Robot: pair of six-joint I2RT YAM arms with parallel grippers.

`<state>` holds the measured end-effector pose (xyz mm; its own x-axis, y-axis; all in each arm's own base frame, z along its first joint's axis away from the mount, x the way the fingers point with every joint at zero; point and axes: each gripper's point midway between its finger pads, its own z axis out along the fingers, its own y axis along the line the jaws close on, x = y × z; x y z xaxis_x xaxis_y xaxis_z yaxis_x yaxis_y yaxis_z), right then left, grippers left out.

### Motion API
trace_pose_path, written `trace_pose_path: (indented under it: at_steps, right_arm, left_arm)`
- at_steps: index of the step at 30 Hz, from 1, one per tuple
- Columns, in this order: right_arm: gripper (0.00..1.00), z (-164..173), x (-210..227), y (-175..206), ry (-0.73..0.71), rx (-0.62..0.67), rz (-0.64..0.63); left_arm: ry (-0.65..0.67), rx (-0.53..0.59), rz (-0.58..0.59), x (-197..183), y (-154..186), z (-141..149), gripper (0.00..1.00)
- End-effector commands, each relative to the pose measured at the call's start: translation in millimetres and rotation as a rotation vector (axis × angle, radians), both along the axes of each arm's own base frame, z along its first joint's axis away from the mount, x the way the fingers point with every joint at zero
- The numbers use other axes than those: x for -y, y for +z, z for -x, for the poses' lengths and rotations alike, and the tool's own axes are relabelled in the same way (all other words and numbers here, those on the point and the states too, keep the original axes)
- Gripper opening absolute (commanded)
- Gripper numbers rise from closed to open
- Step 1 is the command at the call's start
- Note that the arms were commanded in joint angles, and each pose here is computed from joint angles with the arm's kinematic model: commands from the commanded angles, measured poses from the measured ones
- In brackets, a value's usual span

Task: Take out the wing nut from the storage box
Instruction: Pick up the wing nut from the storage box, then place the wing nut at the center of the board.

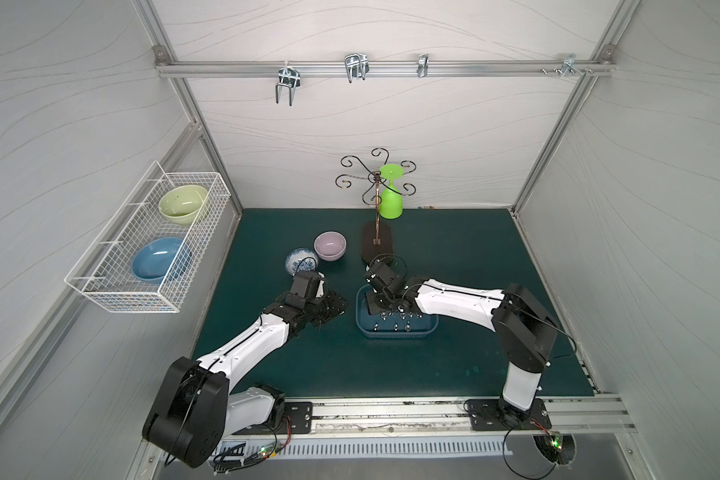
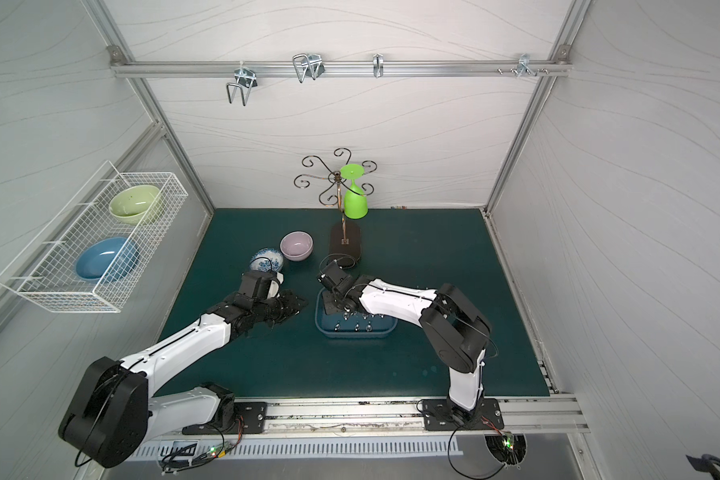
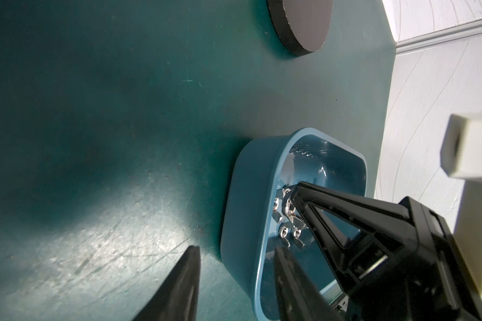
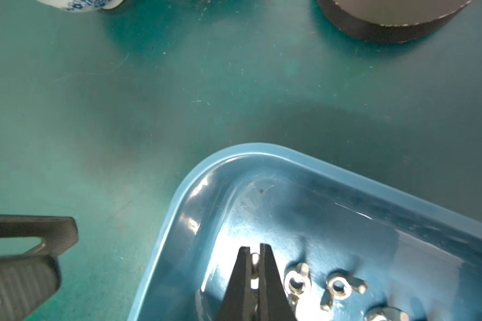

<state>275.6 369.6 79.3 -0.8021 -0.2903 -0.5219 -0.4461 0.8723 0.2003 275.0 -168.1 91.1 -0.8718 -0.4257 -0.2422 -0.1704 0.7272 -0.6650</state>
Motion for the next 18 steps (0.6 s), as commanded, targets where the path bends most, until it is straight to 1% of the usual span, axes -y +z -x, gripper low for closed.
trace_pose_path:
  at_steps: [1, 5, 9, 12, 14, 18]
  right_arm:
    - [0.0, -4, 11, 17, -0.008, 0.043, 0.012]
    - [0.0, -10, 30, 27, -0.043, 0.068, 0.03]
    - [0.0, -23, 68, 42, -0.117, 0.097, 0.043]
    - [0.0, -37, 107, 50, -0.193, 0.11, 0.053]
    - [0.0, -48, 142, 47, -0.268, 0.108, 0.077]
    - [0.0, -67, 217, 29, -0.452, 0.062, 0.1]
  left_arm:
    - [-0.021, 0.034, 0.033, 9, 8, -6, 0.46]
    - [-0.072, 0.052, 0.027, 25, 15, -5, 0.47]
    - [-0.149, 0.089, 0.023, 50, 30, -2, 0.46]
    - [-0.222, 0.127, 0.045, 71, 47, -1, 0.46]
    - [-0.27, 0.147, 0.049, 87, 57, 0, 0.47]
    - [-0.367, 0.166, 0.064, 123, 67, 4, 0.47]
